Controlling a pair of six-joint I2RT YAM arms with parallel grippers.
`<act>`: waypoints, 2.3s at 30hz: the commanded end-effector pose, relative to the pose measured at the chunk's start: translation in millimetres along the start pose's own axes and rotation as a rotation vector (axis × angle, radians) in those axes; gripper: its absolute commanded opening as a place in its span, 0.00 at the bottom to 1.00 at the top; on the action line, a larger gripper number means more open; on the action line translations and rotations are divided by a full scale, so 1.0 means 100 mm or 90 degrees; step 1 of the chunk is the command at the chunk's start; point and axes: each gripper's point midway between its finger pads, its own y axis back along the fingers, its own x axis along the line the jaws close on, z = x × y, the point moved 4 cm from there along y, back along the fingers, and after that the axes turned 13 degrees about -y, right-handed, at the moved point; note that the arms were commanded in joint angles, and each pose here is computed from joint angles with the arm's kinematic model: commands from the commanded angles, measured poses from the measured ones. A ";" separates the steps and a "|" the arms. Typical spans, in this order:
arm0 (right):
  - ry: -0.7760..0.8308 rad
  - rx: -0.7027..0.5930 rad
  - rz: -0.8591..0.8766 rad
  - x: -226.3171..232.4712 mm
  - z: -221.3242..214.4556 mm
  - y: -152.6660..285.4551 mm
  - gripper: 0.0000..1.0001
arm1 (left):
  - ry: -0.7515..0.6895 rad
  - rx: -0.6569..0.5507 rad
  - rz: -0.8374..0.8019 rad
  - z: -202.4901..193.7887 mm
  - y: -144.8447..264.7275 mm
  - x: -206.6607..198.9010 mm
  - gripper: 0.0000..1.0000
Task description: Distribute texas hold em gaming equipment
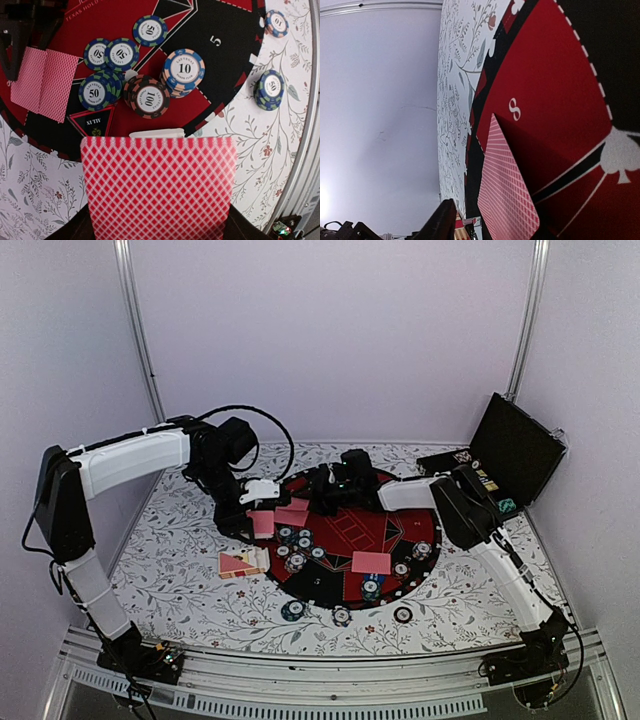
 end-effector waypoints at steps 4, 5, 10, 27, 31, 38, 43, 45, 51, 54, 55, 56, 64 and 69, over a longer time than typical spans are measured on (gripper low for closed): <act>0.047 -0.040 -0.122 0.01 -0.07 0.24 0.56 | 0.003 -0.020 0.002 0.02 0.07 -0.01 0.13; 0.049 -0.042 -0.132 0.03 -0.09 0.29 0.58 | 0.003 -0.020 0.004 0.02 0.07 0.00 0.13; 0.059 -0.057 -0.154 0.13 -0.23 0.55 0.68 | 0.005 -0.018 0.004 0.02 0.06 0.00 0.13; 0.083 -0.070 -0.146 0.34 -0.25 0.77 0.79 | 0.011 -0.013 0.000 0.01 0.07 0.00 0.13; 0.076 -0.073 -0.166 0.16 -0.12 0.64 0.78 | 0.011 -0.015 0.001 0.02 0.07 0.00 0.13; 0.078 -0.101 -0.204 -0.06 0.08 0.53 0.78 | 0.010 -0.014 0.001 0.01 0.08 -0.01 0.13; 0.075 -0.114 -0.235 -0.23 0.12 0.52 0.78 | 0.009 -0.012 -0.001 0.00 0.07 -0.02 0.12; 0.078 -0.113 -0.240 -0.25 0.11 0.53 0.78 | 0.007 -0.012 -0.001 0.00 0.07 -0.02 0.12; 0.096 -0.079 -0.228 -0.18 -0.02 0.38 0.78 | 0.007 -0.015 -0.001 0.01 0.06 -0.01 0.12; 0.103 -0.061 -0.231 -0.20 -0.08 0.27 0.78 | 0.010 -0.016 -0.002 0.02 0.07 0.00 0.12; 0.101 -0.055 -0.229 -0.21 -0.10 0.25 0.78 | 0.010 -0.016 -0.001 0.02 0.08 0.00 0.12; 0.098 -0.049 -0.226 -0.23 -0.12 0.22 0.78 | 0.010 -0.016 0.000 0.02 0.08 0.00 0.12; 0.074 -0.001 -0.184 -0.23 -0.29 0.11 0.77 | 0.010 -0.015 0.001 0.02 0.10 0.00 0.12; 0.085 0.017 -0.122 0.13 -0.31 0.20 0.77 | 0.009 -0.015 0.002 0.02 0.11 -0.01 0.12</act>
